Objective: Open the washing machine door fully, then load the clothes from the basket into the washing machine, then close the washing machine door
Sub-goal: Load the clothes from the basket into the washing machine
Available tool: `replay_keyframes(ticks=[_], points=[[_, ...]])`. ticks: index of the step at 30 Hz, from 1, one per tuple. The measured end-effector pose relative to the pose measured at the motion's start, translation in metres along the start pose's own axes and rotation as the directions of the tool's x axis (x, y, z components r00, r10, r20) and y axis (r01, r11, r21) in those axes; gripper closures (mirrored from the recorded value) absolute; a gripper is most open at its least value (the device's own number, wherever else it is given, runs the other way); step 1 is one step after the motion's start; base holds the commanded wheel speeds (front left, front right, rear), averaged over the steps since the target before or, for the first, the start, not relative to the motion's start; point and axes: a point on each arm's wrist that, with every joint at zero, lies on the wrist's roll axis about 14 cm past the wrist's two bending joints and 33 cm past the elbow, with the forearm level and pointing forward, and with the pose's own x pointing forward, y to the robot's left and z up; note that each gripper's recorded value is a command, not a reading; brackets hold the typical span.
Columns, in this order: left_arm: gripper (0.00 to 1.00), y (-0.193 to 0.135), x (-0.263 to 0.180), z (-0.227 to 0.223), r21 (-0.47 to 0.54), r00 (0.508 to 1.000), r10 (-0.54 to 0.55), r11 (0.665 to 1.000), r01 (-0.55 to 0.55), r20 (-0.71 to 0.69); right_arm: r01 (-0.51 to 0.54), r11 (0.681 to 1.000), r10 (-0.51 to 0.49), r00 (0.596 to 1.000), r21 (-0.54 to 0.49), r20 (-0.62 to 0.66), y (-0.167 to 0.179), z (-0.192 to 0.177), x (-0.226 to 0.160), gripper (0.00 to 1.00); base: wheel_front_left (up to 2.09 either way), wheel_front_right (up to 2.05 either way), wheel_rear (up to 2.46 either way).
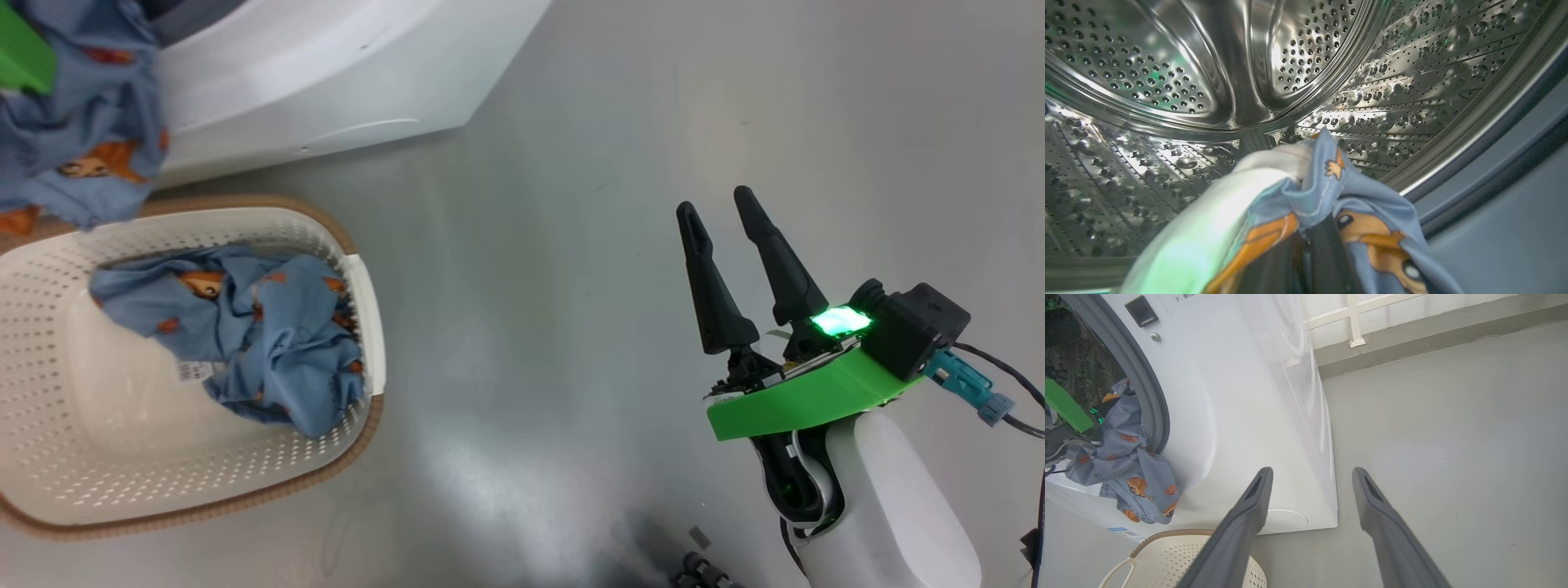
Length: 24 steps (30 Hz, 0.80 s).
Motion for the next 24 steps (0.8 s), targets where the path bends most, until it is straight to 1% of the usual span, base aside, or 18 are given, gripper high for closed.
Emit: replay_keyframes(ticks=[2, 5, 12, 15, 18, 20, 21, 24], points=[[1.00, -0.002, 0.009, 0.007, 0.012, 1.000, -0.004, 1.000, 0.004, 0.027, 0.008, 1.000, -0.008, 1.000, -0.003, -0.002, -0.003, 0.000, -0.002, 0.00, 0.00, 0.00, 0.00], [1.00, -0.005, 0.021, 0.030, 0.035, 0.993, -0.013, 0.999, 0.009, 0.118, 0.015, 1.000, -0.015, 1.000, -0.004, -0.007, -0.005, -0.001, -0.003, 0.00, 0.00, 0.00, 0.00], [1.00, 0.001, 0.038, 0.078, 0.066, 0.963, -0.004, 0.998, -0.014, 0.269, 0.026, 1.000, -0.026, 0.999, -0.012, -0.019, -0.010, -0.005, -0.004, 0.00, 0.00, 0.00, 0.00], [1.00, 0.002, 0.038, 0.083, 0.060, 0.957, 0.000, 0.998, -0.018, 0.291, 0.025, 1.000, -0.025, 0.999, -0.010, -0.026, -0.009, -0.009, -0.003, 0.00, 0.00, 0.00, 0.00], [1.00, 0.003, 0.038, 0.067, 0.057, 0.968, 0.013, 0.998, -0.028, 0.250, 0.018, 1.000, -0.018, 0.999, -0.006, -0.028, -0.007, -0.011, -0.001, 0.00, 0.00, 0.00, 0.00], [0.45, 0.005, 0.037, 0.049, 0.058, 0.981, 0.026, 0.998, -0.038, 0.194, 0.014, 1.000, -0.014, 0.999, -0.003, -0.030, -0.005, -0.011, -0.001, 0.00, 0.00, 0.00, 0.00], [0.00, 0.009, 0.035, 0.034, 0.057, 0.990, 0.043, 0.997, -0.051, 0.136, 0.008, 1.000, -0.008, 0.999, 0.000, -0.031, -0.003, -0.012, 0.000, 0.00, 0.00, 0.00, 0.00], [0.00, 0.010, 0.034, 0.029, 0.067, 0.992, 0.048, 0.996, -0.056, 0.116, 0.004, 1.000, -0.004, 1.000, 0.002, -0.028, -0.002, -0.011, 0.000, 0.00, 0.00, 0.00, 0.00]])
